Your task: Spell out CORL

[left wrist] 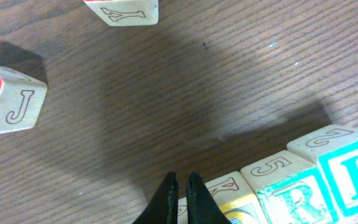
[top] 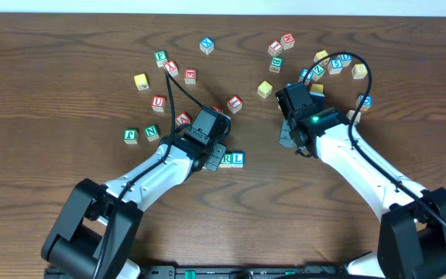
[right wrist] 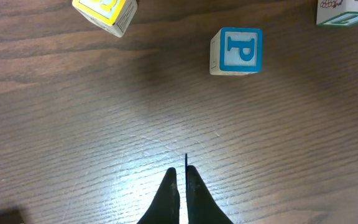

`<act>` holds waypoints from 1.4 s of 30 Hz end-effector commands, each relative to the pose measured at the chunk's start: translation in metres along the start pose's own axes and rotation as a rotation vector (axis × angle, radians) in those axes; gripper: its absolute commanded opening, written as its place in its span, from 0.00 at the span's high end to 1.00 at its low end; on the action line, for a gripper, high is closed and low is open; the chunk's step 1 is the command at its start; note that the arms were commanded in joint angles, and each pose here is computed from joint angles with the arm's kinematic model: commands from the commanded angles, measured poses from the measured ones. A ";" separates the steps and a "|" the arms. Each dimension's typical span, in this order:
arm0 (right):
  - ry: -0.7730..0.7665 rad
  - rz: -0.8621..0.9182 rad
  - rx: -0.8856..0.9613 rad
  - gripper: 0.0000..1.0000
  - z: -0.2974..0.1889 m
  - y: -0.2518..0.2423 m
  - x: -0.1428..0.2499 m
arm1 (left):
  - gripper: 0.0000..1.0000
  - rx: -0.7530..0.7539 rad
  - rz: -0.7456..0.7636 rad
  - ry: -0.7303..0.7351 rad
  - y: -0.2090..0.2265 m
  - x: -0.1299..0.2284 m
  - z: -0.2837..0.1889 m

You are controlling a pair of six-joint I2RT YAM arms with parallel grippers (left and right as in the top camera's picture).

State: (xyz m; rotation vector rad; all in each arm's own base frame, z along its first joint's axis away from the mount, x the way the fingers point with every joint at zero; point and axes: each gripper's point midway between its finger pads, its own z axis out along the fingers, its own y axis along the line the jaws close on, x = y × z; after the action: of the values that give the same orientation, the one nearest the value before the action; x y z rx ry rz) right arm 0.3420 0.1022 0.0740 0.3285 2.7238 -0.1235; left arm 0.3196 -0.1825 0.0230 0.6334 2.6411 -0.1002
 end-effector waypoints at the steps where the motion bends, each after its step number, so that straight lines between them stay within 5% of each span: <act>1: -0.025 0.015 -0.017 0.99 -0.007 0.005 -0.007 | 0.93 -0.010 0.020 -0.016 0.001 -0.010 -0.002; 42: -0.022 0.014 -0.015 0.99 -0.007 0.004 -0.006 | 0.93 -0.182 -0.032 -0.018 0.022 -0.008 -0.005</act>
State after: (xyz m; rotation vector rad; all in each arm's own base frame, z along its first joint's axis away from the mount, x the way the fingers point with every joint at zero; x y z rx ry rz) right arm 0.3424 0.1024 0.0741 0.3287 2.7222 -0.1221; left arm 0.3253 -0.1664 0.0255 0.5726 2.6153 0.1012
